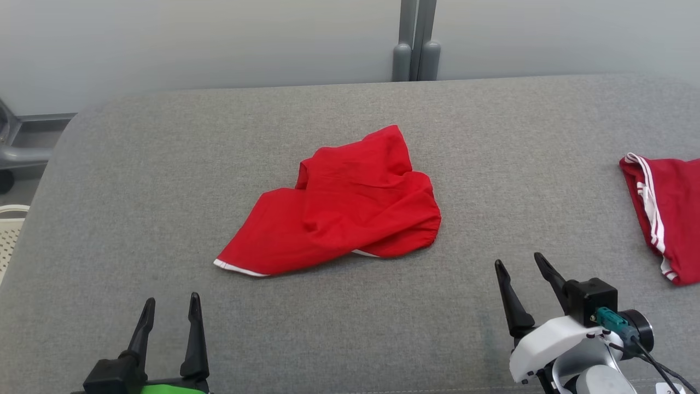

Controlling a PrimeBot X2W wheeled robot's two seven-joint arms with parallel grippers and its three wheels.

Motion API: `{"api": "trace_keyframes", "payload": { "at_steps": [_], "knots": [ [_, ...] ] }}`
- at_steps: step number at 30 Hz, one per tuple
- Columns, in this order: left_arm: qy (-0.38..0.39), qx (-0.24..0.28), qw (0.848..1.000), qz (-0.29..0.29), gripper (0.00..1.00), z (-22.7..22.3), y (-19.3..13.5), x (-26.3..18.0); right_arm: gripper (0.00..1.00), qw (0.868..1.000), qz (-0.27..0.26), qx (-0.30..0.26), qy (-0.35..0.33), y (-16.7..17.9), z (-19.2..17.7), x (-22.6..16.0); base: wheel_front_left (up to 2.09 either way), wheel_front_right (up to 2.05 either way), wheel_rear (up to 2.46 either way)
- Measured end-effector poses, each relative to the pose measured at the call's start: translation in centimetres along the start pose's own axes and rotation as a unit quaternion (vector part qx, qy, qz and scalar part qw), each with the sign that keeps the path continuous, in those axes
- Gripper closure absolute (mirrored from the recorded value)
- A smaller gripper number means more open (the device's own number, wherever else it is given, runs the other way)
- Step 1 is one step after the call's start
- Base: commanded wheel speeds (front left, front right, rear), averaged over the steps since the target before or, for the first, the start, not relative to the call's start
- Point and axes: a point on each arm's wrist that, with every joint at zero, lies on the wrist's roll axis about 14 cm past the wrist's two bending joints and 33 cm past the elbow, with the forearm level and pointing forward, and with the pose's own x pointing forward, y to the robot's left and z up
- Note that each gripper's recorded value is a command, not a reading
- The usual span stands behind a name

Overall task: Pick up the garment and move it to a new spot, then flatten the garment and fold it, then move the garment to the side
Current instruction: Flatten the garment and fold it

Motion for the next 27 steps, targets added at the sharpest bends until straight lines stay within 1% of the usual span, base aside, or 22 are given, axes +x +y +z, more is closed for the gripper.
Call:
{"api": "trace_keyframes", "payload": {
  "at_steps": [8,18,24,27],
  "knots": [
    [0.017,0.003,0.999,0.030,0.00,-1.1,2.0,-1.5,0.00,1.000,0.022,-0.004,0.005,1.4,-0.6,0.5,0.00,0.00,0.00],
    [0.012,0.005,0.999,0.037,0.00,-0.8,2.7,-2.2,0.00,0.999,0.037,-0.003,0.009,2.4,-0.7,0.9,0.00,0.00,0.00],
    [0.022,0.003,0.999,0.033,0.00,-1.4,2.4,-1.9,0.00,0.997,0.037,-0.014,0.073,2.1,-2.8,2.3,0.00,0.00,0.00],
    [0.027,0.004,0.999,0.028,0.00,-1.7,2.2,-1.5,0.00,0.995,0.043,-0.014,0.091,2.4,-3.4,3.6,0.00,0.00,0.00]
  ]
}}
